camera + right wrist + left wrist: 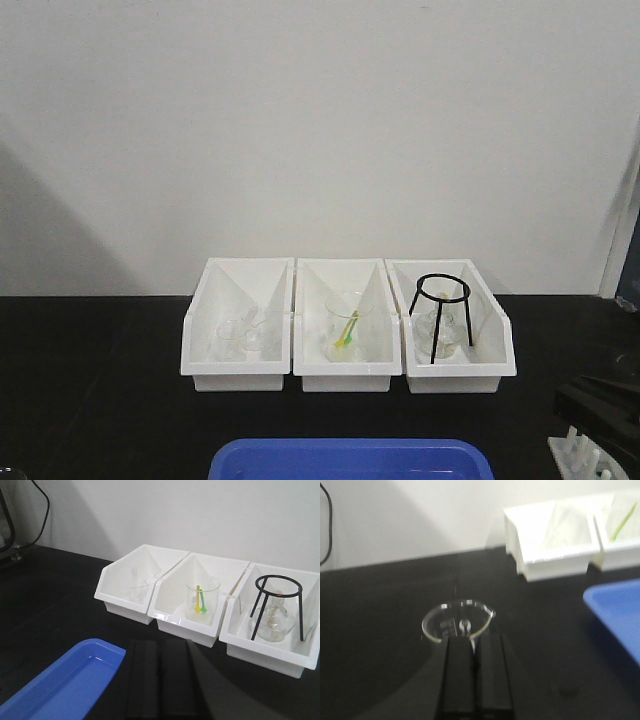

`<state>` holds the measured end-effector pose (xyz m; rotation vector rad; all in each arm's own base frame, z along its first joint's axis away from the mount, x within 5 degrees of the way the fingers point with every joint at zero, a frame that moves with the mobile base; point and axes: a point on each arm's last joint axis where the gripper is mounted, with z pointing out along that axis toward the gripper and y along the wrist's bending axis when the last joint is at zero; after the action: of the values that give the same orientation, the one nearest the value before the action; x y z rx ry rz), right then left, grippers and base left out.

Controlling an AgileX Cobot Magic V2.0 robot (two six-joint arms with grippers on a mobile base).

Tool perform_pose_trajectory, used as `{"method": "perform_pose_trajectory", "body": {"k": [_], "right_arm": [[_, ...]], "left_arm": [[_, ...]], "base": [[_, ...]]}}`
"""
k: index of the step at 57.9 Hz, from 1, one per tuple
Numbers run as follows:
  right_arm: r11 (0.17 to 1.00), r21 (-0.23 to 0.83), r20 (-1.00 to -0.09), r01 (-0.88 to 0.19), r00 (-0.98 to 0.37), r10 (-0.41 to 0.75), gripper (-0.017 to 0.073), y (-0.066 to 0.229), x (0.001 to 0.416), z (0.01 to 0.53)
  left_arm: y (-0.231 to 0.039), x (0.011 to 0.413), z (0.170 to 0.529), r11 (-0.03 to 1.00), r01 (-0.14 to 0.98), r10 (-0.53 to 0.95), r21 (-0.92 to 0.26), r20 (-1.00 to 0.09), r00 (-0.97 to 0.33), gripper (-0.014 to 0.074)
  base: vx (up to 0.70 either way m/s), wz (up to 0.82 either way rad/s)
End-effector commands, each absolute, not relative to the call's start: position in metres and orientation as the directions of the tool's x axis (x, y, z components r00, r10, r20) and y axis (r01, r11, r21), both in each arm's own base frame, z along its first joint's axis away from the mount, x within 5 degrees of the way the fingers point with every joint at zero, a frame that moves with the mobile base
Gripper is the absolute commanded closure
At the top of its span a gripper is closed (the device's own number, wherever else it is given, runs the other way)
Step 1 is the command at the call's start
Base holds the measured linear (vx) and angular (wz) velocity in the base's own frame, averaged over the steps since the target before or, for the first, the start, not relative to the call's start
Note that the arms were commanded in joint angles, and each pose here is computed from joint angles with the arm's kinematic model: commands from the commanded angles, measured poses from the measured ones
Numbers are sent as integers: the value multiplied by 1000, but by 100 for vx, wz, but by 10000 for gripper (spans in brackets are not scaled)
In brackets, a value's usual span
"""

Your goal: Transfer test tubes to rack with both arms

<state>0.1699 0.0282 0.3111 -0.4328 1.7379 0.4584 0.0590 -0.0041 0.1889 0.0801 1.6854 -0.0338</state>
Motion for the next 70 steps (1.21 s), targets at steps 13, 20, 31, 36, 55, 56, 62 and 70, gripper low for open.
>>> {"method": "perform_pose_trajectory", "body": {"k": [13, 20, 31, 36, 55, 56, 62, 70], "right_arm": [[852, 79, -987, -518, -158, -5, 567, 29, 170, 324], [851, 78, -988, -519, -158, -5, 567, 29, 170, 324], [851, 78, -988, -519, -158, -5, 567, 29, 170, 324], [846, 83, -986, -527, -167, -8, 567, 31, 171, 323], [853, 72, -986, -517, -164, -17, 567, 31, 173, 322], [853, 73, -986, -516, -164, -15, 567, 31, 173, 322], [844, 97, -988, -528, -154, 17, 567, 32, 172, 324], [891, 93, -996, -445, -41, 84, 567, 29, 175, 330]], "left_arm": [[-4, 56, 183, 997, 72, 6, 0, -997, -80, 615], [-4, 56, 183, 997, 72, 6, 0, -997, -80, 615], [-4, 56, 183, 997, 72, 6, 0, -997, -79, 615], [-4, 56, 183, 997, 72, 6, 0, -997, -79, 615], [-4, 56, 183, 997, 72, 6, 0, -997, -79, 615], [-4, 56, 183, 997, 72, 6, 0, -997, -79, 615], [-4, 56, 183, 997, 72, 6, 0, -997, -79, 615], [-4, 56, 183, 997, 72, 6, 0, -997, -79, 615]], "base": [[0, 0], [0, 0], [0, 0], [0, 0], [0, 0], [0, 0], [0, 0], [0, 0]]}}
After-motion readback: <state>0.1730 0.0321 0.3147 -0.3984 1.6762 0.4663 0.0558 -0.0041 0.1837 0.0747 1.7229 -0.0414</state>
